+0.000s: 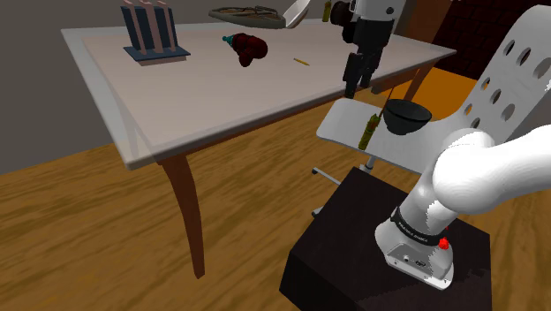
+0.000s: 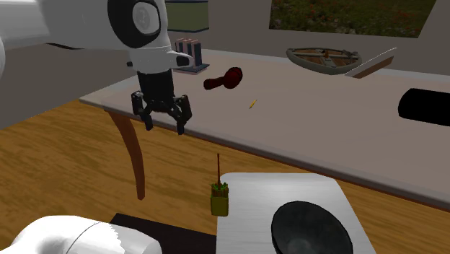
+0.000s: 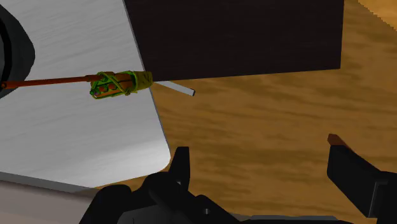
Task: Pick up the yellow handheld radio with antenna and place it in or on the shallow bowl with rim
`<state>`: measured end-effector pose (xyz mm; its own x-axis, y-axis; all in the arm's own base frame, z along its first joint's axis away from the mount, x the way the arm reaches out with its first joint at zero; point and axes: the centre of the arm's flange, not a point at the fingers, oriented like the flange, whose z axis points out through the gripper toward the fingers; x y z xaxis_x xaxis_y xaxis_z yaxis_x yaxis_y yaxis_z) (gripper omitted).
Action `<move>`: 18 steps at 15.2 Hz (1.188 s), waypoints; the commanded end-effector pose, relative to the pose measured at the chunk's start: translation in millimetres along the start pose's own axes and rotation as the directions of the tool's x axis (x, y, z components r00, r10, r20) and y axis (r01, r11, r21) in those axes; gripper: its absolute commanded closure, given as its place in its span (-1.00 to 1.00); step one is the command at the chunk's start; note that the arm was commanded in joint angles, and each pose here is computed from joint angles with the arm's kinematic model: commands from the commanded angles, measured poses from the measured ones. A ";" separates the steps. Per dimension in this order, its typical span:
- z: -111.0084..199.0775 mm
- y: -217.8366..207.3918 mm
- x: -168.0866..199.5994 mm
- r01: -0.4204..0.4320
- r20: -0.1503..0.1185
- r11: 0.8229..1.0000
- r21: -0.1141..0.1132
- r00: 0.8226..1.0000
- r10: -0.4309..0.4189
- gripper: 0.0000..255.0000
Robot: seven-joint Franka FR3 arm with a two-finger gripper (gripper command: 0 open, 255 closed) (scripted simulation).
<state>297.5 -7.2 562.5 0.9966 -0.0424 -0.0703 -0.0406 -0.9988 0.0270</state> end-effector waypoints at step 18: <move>124.3 136.6 6.3 -0.289 0.157 0.947 -0.139 0.938 0.310 -1.00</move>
<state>291.5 -145.4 446.8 0.9122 -0.3501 -0.2130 -0.3149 -0.9314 0.1825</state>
